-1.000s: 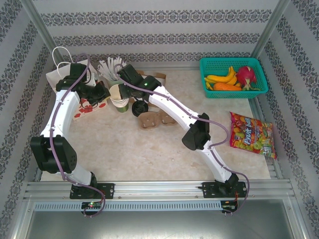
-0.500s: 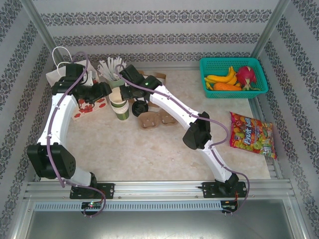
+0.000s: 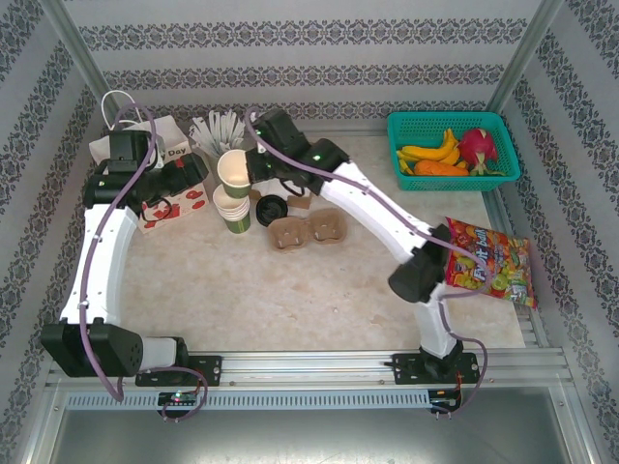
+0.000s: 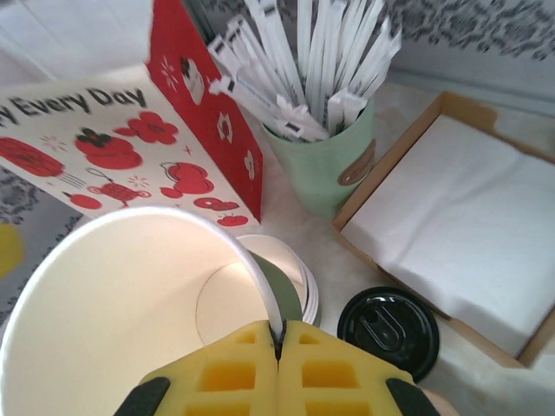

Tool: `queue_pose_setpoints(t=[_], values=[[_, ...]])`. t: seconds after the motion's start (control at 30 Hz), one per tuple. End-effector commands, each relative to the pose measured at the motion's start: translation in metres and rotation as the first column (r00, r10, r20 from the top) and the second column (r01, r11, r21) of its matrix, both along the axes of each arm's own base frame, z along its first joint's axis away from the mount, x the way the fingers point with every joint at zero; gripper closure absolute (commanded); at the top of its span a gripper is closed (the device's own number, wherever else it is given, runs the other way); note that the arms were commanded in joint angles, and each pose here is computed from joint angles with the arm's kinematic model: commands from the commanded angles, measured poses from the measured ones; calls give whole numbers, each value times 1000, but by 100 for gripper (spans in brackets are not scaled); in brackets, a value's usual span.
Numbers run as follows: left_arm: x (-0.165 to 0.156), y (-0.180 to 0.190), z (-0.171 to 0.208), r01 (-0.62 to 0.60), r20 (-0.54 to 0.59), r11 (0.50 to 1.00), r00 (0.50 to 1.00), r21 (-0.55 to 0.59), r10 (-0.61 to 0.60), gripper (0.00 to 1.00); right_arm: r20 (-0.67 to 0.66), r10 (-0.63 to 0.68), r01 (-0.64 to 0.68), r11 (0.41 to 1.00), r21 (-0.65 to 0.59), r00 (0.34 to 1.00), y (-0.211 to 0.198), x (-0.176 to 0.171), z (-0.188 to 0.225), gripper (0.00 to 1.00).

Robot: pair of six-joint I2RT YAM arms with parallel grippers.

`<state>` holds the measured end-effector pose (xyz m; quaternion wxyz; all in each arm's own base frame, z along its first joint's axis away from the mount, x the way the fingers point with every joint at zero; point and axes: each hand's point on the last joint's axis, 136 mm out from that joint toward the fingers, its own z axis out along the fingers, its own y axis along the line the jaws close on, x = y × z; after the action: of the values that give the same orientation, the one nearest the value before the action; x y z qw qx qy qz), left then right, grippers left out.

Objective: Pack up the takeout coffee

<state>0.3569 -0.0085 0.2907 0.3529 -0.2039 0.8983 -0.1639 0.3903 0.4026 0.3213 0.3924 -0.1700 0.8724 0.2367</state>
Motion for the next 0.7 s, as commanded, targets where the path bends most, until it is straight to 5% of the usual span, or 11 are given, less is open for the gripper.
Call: queue_pose_setpoints(t=[0.0, 0.2, 0.37, 0.53, 0.67], values=[[-10, 1, -3, -54, -19, 998, 998, -40, 53, 0, 76, -24, 23, 1000, 10, 997, -20, -14, 24, 100], [-31, -57, -11, 86, -16, 993, 996, -79, -88, 0, 35, -126, 128, 990, -56, 991, -88, -53, -7, 100], [-46, -123, -42, 225, -47, 968, 972, -107, -231, 0, -61, -256, 246, 960, -134, 965, -154, -87, -71, 100], [-43, -176, -83, 362, -17, 913, 928, -190, -371, 0, -108, -296, 270, 941, -204, 949, -186, -111, -126, 100], [-31, -183, -118, 407, -3, 905, 912, -125, -411, 0, -140, -299, 267, 941, -207, 944, -193, -123, -158, 100]])
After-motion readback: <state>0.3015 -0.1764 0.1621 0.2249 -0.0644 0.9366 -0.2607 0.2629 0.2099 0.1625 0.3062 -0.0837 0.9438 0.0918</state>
